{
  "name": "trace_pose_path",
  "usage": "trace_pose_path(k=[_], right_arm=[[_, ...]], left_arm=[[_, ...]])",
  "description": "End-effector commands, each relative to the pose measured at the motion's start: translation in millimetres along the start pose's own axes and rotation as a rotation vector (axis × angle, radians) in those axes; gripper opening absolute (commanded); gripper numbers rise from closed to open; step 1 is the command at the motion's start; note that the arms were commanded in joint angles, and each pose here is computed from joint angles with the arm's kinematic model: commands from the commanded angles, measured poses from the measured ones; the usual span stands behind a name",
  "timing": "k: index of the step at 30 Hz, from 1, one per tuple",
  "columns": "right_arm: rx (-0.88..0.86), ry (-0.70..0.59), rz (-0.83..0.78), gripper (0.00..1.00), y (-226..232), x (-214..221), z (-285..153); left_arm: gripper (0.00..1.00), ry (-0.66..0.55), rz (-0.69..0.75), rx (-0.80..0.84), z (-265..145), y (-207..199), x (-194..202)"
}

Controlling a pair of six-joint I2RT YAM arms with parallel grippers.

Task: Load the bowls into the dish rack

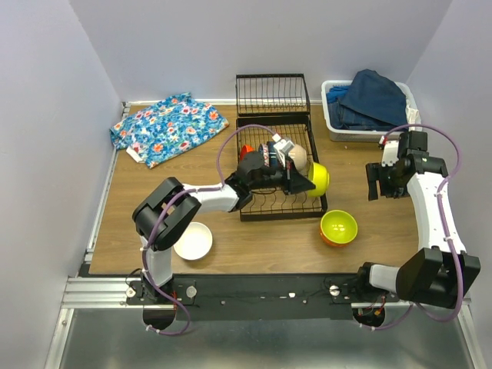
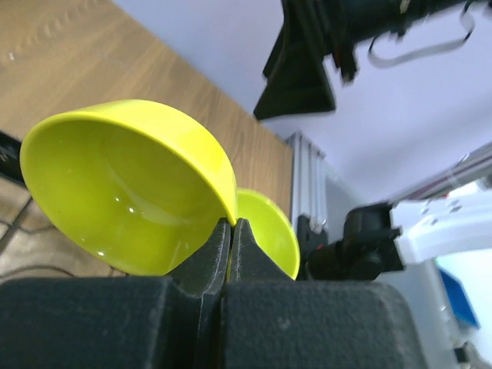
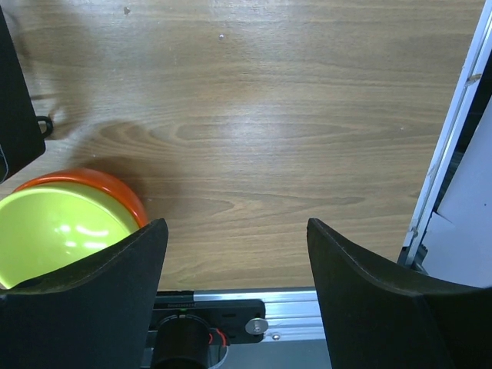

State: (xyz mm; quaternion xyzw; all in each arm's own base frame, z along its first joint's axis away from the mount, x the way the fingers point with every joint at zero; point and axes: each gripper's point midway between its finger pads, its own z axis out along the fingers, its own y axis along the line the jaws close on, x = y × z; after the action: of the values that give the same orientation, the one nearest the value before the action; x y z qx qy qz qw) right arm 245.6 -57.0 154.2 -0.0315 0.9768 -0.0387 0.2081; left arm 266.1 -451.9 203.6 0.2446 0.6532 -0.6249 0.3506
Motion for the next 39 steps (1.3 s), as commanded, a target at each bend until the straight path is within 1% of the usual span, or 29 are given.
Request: trace_pose_path(k=[1, 8, 14, 17, 20, 22, 29, 37, 39], right_arm=[[-0.006, 0.007, 0.021, 0.8, -1, -4, -1], [-0.02, 0.026, 0.022, 0.8, 0, -2, 5], [-0.016, 0.036, 0.022, 0.8, -1, -3, 6], [-0.016, 0.038, 0.023, 0.8, -2, -3, 7], [-0.017, 0.05, 0.027, 0.8, -2, 0, 9], [-0.017, 0.057, 0.025, 0.8, -2, 1, 11], [-0.019, 0.08, 0.025, 0.8, -3, 4, 15], [-0.024, 0.083, 0.026, 0.8, -3, 1, 19], [-0.026, 0.084, 0.026, 0.8, -3, 1, 20]], left_arm=[[0.0, 0.014, 0.149, -0.028, -3, -4, 13], [0.0, 0.033, 0.189, -0.059, -4, 14, 28], [0.0, 0.044, 0.175, -0.046, 2, 23, 37], [0.0, 0.036, 0.157, -0.025, 4, 24, 41], [0.0, 0.035, 0.117, 0.035, 7, 18, 48], [0.0, 0.03, 0.08, 0.047, 9, 19, 51], [0.0, -0.025, 0.053, 0.133, 14, 5, 39], [0.0, 0.0, 0.003, 0.072, 14, 28, 52], [0.0, -0.016, -0.016, 0.069, 11, 33, 47]])
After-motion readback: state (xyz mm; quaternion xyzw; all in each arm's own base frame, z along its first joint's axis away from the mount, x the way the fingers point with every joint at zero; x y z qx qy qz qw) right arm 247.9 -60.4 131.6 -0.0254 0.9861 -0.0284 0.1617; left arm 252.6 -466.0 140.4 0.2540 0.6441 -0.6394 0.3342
